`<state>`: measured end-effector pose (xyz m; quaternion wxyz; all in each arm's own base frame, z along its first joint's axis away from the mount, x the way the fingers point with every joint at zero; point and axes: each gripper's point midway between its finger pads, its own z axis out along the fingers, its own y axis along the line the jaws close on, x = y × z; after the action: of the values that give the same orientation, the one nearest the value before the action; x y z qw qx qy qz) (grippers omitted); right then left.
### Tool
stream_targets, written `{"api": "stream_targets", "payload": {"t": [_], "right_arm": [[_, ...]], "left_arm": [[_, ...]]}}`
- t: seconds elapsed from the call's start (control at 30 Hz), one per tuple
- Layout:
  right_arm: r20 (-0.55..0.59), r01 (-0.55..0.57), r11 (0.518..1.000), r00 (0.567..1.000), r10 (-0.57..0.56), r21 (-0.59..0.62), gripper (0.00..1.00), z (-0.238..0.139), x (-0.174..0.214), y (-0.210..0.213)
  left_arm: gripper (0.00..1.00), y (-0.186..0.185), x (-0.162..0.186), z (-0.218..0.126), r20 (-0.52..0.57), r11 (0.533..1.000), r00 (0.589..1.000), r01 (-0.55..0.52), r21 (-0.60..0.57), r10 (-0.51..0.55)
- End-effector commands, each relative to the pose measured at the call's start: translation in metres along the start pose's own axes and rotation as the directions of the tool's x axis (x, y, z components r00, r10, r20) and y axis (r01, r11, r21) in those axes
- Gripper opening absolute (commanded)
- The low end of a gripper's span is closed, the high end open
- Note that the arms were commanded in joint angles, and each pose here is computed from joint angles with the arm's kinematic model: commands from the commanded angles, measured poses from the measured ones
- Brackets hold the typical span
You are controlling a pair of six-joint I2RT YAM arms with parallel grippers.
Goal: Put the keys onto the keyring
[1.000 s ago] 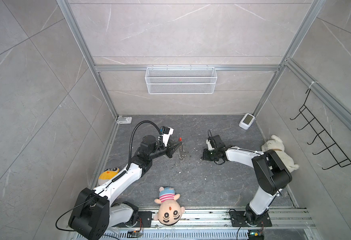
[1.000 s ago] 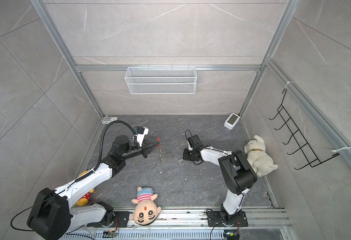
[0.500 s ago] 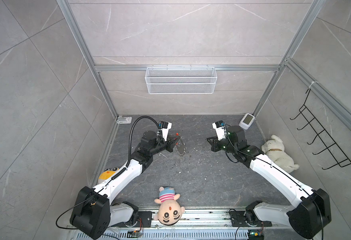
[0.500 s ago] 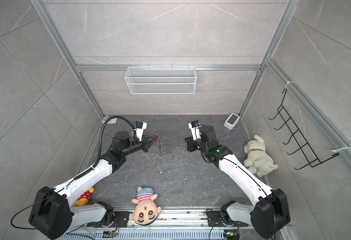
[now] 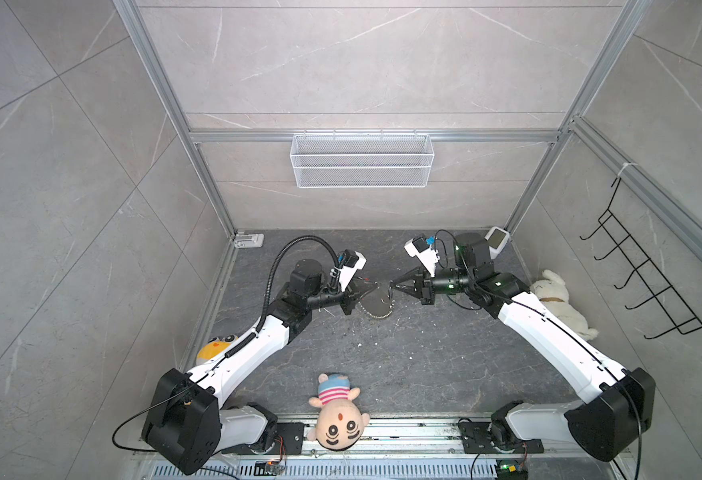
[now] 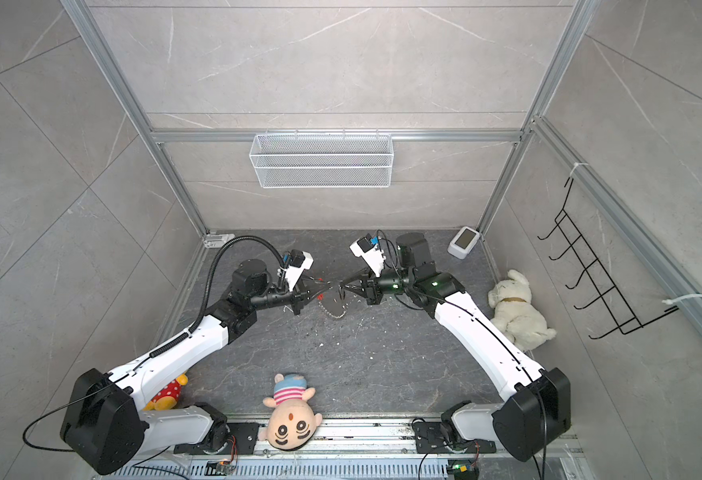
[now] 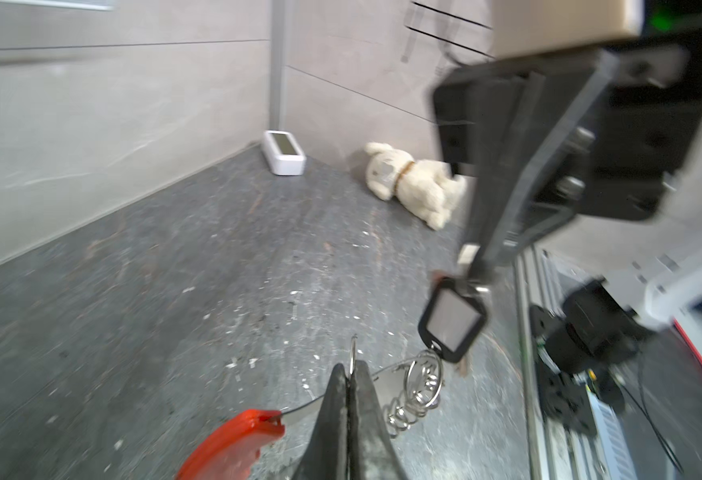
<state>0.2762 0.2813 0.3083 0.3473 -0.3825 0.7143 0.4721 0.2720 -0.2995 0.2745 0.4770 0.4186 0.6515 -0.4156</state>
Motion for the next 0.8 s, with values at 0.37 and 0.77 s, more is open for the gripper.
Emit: {"api": "stream_targets", "payload": {"t": [0.37, 0.77], "right_arm": [[-0.047, -0.046, 0.991, 0.998, 0.04, -0.127, 0.0, 0.007, 0.0068, 0.011], [-0.053, -0.082, 0.986, 0.996, 0.075, -0.148, 0.0, 0.0134, 0.0094, 0.0065]], "left_arm": [[0.0, -0.0309, -0.022, -0.0154, 0.115, 0.94, 0.937, -0.337, 0.042, 0.331], [0.0, -0.0318, -0.0288, -0.0152, 0.135, 0.937, 0.932, -0.345, 0.045, 0.337]]}}
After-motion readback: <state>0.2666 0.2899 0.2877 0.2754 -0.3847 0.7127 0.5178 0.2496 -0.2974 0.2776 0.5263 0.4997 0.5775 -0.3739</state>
